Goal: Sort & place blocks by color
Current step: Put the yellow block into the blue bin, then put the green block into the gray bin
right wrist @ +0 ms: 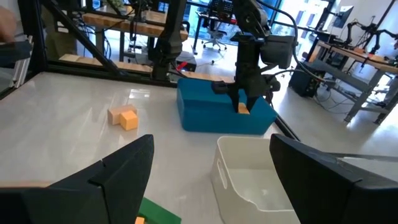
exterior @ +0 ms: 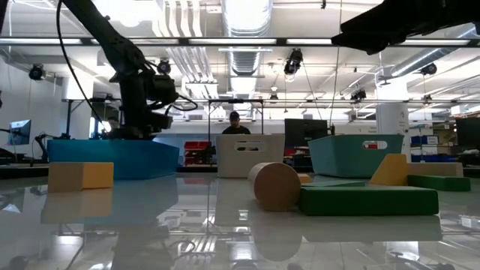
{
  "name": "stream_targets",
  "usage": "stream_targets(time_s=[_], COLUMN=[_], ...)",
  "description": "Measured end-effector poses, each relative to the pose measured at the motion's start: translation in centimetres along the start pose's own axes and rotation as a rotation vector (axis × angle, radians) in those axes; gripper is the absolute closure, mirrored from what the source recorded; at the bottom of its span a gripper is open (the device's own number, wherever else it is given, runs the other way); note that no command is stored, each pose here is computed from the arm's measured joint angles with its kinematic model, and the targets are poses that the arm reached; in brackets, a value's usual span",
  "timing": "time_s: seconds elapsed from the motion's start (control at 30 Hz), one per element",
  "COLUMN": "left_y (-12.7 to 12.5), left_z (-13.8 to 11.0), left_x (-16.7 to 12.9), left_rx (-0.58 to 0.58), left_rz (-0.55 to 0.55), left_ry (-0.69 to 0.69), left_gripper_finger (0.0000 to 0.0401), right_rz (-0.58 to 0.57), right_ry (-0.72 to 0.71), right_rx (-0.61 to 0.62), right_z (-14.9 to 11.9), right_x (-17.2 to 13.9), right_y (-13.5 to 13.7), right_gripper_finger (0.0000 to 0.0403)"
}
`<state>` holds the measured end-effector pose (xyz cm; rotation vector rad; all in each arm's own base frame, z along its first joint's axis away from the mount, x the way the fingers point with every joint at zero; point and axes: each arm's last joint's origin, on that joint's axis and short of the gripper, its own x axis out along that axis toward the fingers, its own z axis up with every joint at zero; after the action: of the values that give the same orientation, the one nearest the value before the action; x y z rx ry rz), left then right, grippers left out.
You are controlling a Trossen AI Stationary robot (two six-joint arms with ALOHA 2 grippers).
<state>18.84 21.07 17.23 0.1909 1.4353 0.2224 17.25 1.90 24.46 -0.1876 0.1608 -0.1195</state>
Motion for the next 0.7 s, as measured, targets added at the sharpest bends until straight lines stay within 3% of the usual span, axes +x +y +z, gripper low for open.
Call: stream_targets(time_s=[0.47,0.6,0.7], left_y=[0.2,-0.1,-0.9], left_z=[0.1,1.2,2.2], left_x=[-1.1,-3.6,-5.9], left_rx=[-0.009,-0.112,-0.203], left_rz=[0.094,0.211,0.254], left_ry=[0.066,0.092,0.021], left_gripper_finger=[0.0249,0.0249,0.0249], right_rz=[0.001,0.000,0.001], right_ry=[0.004,0.007,0.016], right_rx=[0.027,0.083,0.146], right_z=[0.0,-0.1,-0.2], right_x=[0.0,0.0,0.1], right_y=[0.0,0.0,0.0], right_gripper_finger=[0.0090,0.0090,0.0090])
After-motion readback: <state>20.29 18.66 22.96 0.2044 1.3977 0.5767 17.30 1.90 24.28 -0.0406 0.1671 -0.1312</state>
